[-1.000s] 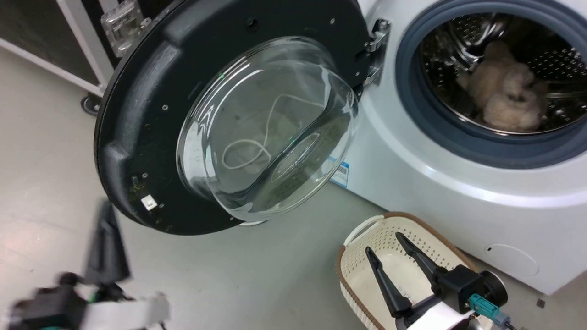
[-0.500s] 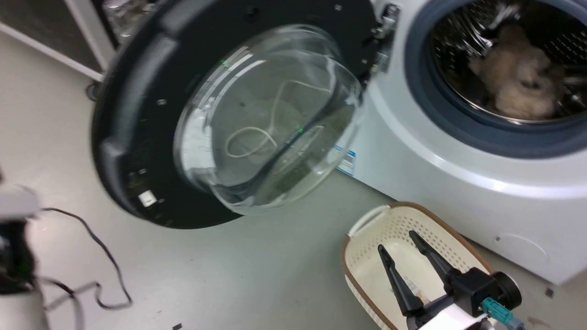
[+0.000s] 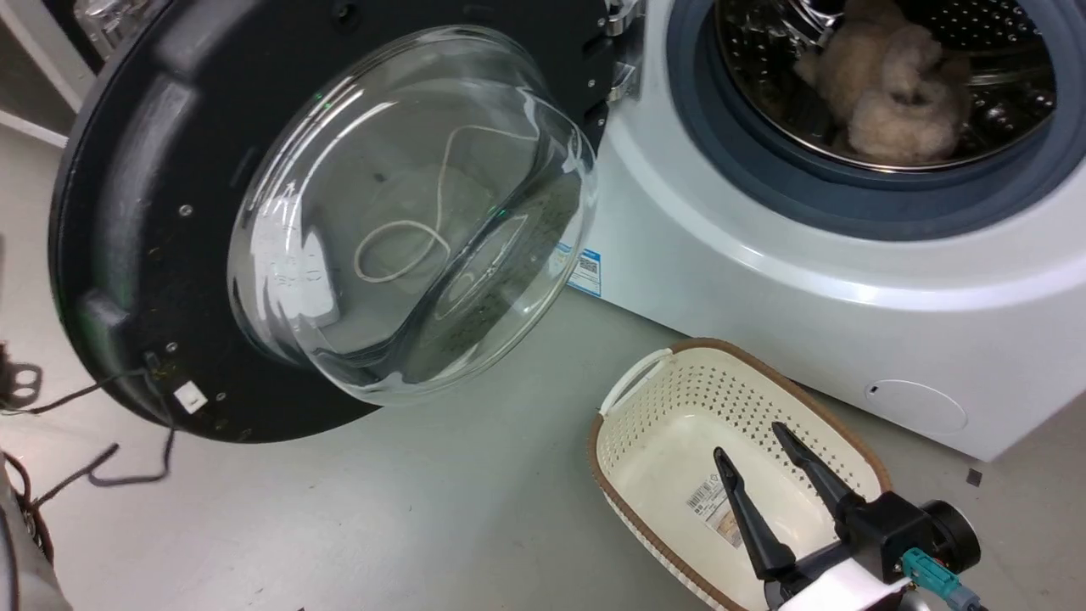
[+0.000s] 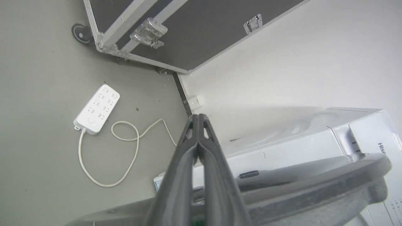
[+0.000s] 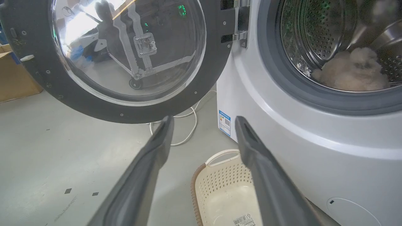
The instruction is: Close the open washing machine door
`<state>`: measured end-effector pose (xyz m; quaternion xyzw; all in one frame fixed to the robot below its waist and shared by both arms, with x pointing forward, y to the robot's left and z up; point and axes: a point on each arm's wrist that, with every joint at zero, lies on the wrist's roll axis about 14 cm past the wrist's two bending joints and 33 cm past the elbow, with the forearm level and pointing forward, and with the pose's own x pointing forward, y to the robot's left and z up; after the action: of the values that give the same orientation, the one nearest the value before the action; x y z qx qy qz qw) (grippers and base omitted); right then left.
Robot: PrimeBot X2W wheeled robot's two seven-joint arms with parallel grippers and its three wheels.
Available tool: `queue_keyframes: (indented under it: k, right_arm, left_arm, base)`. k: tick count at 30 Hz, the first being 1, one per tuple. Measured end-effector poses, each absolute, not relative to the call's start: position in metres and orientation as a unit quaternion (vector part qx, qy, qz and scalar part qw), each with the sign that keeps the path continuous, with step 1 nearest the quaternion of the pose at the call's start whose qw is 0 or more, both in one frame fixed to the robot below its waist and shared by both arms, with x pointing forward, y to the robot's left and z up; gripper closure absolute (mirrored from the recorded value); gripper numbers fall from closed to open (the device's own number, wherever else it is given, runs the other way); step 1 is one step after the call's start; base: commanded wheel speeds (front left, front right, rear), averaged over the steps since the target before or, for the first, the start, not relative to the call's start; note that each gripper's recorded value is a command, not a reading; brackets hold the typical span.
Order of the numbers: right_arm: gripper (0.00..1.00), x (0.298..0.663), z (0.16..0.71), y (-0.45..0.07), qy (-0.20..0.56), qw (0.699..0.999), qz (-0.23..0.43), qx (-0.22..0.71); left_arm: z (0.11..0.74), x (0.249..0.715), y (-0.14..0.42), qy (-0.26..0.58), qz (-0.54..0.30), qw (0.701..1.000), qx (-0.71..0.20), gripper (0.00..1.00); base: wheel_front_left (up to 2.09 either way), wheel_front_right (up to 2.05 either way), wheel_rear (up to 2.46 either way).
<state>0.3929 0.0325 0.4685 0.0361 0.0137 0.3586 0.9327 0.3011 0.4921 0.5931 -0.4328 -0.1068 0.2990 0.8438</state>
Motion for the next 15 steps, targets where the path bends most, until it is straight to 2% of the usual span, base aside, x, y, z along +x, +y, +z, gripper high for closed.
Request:
queue_keyframes:
  k: [7,15]
  right_arm:
    - [0.0,0.393,0.475,0.027,0.005,0.936,0.35,0.034]
    - [0.0,0.393,0.492,0.02,-0.015,0.942,0.333,0.033]
  left_arm:
    - [0.585,0.318,0.461,-0.039,0.217,0.845,-0.488,1.0]
    - [0.581,0.304,0.413,0.013,0.101,0.841,-0.531,1.0]
  base:
    - [0.0,0.0,0.0]
    - [0.0,0.0,0.0]
